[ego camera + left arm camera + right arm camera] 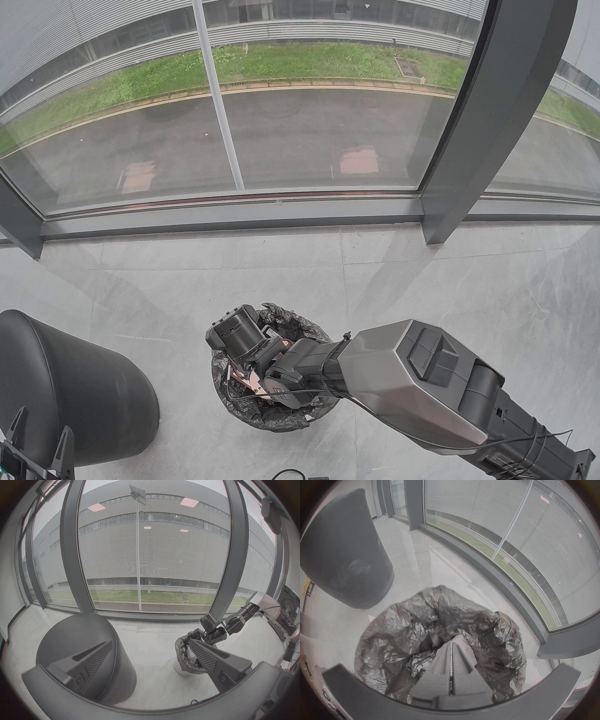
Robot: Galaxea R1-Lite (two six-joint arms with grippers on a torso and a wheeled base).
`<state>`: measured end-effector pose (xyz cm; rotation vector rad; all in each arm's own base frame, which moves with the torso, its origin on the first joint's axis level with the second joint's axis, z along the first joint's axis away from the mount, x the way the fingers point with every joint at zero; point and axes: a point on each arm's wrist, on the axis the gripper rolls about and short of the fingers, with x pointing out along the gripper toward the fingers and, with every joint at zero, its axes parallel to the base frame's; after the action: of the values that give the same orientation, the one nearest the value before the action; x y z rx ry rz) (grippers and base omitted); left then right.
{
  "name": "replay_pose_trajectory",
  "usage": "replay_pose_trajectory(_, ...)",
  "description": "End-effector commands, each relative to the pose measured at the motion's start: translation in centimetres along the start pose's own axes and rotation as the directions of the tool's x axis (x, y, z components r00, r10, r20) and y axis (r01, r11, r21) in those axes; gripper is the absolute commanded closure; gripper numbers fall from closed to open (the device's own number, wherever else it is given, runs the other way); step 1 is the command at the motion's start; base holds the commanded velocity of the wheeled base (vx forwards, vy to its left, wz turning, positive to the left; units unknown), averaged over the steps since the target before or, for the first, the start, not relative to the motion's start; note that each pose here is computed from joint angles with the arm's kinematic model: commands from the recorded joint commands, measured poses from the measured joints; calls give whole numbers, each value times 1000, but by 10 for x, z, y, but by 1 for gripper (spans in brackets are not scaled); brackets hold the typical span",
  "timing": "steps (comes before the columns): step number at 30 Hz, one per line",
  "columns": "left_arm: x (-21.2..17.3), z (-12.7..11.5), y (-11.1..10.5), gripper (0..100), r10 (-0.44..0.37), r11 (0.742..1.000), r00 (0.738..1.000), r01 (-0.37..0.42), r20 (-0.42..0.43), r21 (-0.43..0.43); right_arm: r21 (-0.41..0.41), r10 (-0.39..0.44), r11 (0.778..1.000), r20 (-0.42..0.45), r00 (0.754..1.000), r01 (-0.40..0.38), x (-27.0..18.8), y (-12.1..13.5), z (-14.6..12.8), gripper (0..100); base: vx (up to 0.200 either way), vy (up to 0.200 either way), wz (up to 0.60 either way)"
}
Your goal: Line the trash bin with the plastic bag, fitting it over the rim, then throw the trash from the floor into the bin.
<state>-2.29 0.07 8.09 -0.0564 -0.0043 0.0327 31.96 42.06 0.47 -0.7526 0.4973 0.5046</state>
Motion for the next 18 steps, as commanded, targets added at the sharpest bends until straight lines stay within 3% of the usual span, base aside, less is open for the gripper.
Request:
replay_pose_trajectory(1, 0, -5, 0, 0, -1, 1000, 1000, 1, 0, 0, -12, -1, 1000, -30, 1000, 1, 13, 5, -13, 100, 0, 0, 0)
replay_pose_trajectory(10, 0, -5, 0, 0, -1, 1000, 1000, 1, 0, 0, 22, -35, 999, -27, 999, 35, 32, -9, -24, 100, 0, 0, 0)
replay_pose_trajectory(18, 0, -5, 0, 0, 1, 1000, 1000, -1, 0, 0, 29, -40, 999, -20, 999, 41, 44, -3, -33, 100, 0, 0, 0)
